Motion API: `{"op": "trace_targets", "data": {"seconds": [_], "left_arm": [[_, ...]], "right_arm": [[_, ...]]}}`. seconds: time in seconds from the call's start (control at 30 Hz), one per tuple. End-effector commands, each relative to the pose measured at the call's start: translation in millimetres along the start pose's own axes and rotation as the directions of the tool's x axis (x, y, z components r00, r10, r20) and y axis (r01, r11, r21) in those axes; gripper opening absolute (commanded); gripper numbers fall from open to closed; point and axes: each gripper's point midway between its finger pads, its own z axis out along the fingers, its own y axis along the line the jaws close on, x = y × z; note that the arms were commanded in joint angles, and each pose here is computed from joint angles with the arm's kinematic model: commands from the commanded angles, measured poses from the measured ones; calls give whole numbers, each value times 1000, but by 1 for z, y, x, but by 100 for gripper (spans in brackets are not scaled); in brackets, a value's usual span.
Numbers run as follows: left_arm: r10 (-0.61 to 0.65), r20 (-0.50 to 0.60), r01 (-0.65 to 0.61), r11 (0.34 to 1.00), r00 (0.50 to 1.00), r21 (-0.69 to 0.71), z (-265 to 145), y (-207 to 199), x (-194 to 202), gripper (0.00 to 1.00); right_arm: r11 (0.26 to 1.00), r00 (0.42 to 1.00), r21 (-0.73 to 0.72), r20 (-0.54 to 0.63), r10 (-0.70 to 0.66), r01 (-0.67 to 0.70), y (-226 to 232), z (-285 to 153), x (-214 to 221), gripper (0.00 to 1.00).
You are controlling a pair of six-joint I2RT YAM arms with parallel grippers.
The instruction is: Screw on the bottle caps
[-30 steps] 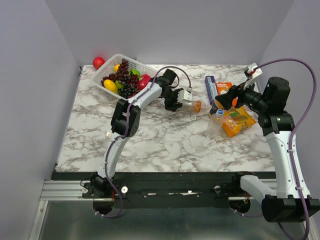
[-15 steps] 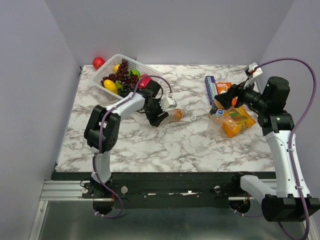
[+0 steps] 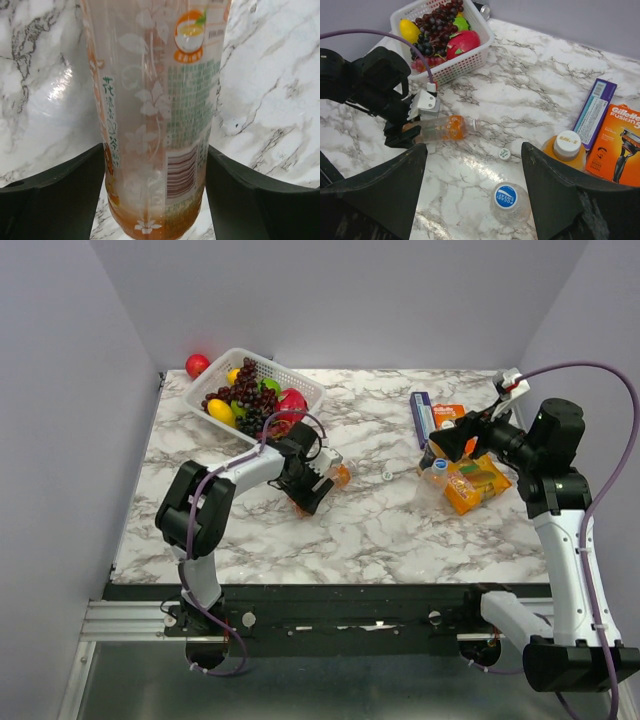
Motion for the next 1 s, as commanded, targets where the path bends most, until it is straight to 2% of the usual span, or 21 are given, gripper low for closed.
{"op": "trace_targets", "data": {"seconds": [0.0,0.17,0.27,0.37,0.4,0.5,0.53,0.57,0.67,0.8,0.83,0.9,0.97], "left_arm": [[-18,-31,17,999,999,-50,11,11,-5,82],[15,-91,-15,1000,996,-5,18,0,13,76],[17,-102,-14,999,995,34,21,-12,23,67],[10,-79,-3,996,997,85,23,-24,26,54],[7,-73,0,995,997,97,22,-27,26,47],[1,-18,2,991,1000,134,16,-35,23,42],[-2,14,0,992,1000,124,14,-34,18,41],[-5,33,1,993,999,119,9,-35,19,40],[-64,139,49,993,988,107,-10,-30,12,35],[-86,316,63,995,945,82,-45,-24,6,35],[-66,405,36,996,912,81,-58,-23,-5,35],[-8,516,-22,998,857,52,-83,-35,-3,33],[56,634,-98,995,771,31,-110,-49,-8,31]], "right_arm": [[1000,1000,-14,27,2,-2,7,-6,-2,84],[1000,1000,-13,28,-12,13,8,-8,-3,84],[1000,1000,-18,23,-18,18,7,-6,-3,83],[999,1000,-25,-6,-26,26,2,1,-2,82],[998,999,-35,-2,-46,46,3,1,-11,81],[995,993,-77,-91,-70,63,-2,16,0,79],[987,987,-104,-93,-130,121,1,20,-8,78],[988,981,-115,-152,-116,99,-3,29,3,78],[975,963,-160,-196,-187,156,4,41,0,77],[958,930,-217,-275,-245,188,9,65,8,77],[954,926,-240,-286,-247,180,16,70,10,77],[947,929,-287,-292,-229,143,29,73,5,77],[934,948,-356,-280,-151,43,52,79,2,78]]}}
